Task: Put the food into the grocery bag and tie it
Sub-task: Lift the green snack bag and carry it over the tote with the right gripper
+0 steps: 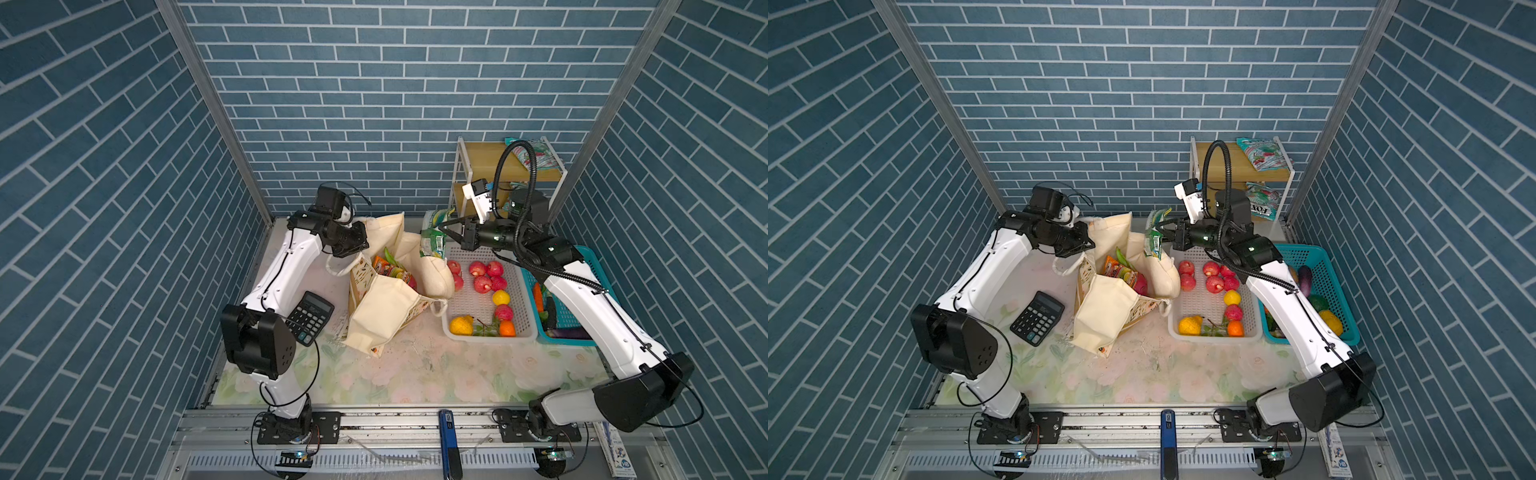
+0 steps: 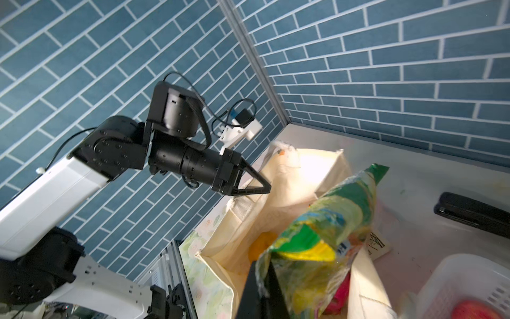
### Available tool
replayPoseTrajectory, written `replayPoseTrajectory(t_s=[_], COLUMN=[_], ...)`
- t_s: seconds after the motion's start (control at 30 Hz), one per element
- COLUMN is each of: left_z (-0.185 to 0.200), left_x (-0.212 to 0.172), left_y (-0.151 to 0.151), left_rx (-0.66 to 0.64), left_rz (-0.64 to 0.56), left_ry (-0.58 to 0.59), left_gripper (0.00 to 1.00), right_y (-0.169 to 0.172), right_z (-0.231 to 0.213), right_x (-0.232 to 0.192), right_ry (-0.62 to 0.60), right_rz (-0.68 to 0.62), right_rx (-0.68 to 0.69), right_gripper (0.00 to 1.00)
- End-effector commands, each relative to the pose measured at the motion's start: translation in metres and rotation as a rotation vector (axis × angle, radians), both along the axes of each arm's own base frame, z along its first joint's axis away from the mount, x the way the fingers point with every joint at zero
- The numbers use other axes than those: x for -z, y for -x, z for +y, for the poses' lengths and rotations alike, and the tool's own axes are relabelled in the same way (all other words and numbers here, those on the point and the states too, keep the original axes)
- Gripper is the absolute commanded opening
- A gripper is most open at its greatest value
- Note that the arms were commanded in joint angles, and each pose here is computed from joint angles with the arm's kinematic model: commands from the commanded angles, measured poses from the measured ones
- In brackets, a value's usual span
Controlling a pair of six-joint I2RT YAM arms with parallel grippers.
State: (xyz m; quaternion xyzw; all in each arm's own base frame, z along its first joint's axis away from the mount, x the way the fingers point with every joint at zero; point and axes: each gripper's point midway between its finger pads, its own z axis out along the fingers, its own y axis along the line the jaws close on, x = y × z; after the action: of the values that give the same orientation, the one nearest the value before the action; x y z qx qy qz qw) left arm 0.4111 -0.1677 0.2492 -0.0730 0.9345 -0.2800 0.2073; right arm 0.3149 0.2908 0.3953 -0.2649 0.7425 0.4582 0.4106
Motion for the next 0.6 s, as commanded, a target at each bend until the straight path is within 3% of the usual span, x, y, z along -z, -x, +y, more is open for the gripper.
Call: replayPoseTrajectory(t_s=[0.0, 0.57], left_z=[-0.004, -0.003], left_x=[-0.001, -0.004], left_y=[0.005, 0.011], left_rx=[0.020, 0.016], left_rz=[0.020, 0.029], left_ry=[-0.001, 0.000], left_gripper=[0.05, 0.05], right_y=[0.012, 0.010], right_z=[0.018, 0.054], right_x=[-0.029, -0.024], right_ry=[-0.008, 0.021], right_rz=[-0.172, -0.237], right_rx=[-0.106, -0.210], right_gripper=[0.00, 0.00])
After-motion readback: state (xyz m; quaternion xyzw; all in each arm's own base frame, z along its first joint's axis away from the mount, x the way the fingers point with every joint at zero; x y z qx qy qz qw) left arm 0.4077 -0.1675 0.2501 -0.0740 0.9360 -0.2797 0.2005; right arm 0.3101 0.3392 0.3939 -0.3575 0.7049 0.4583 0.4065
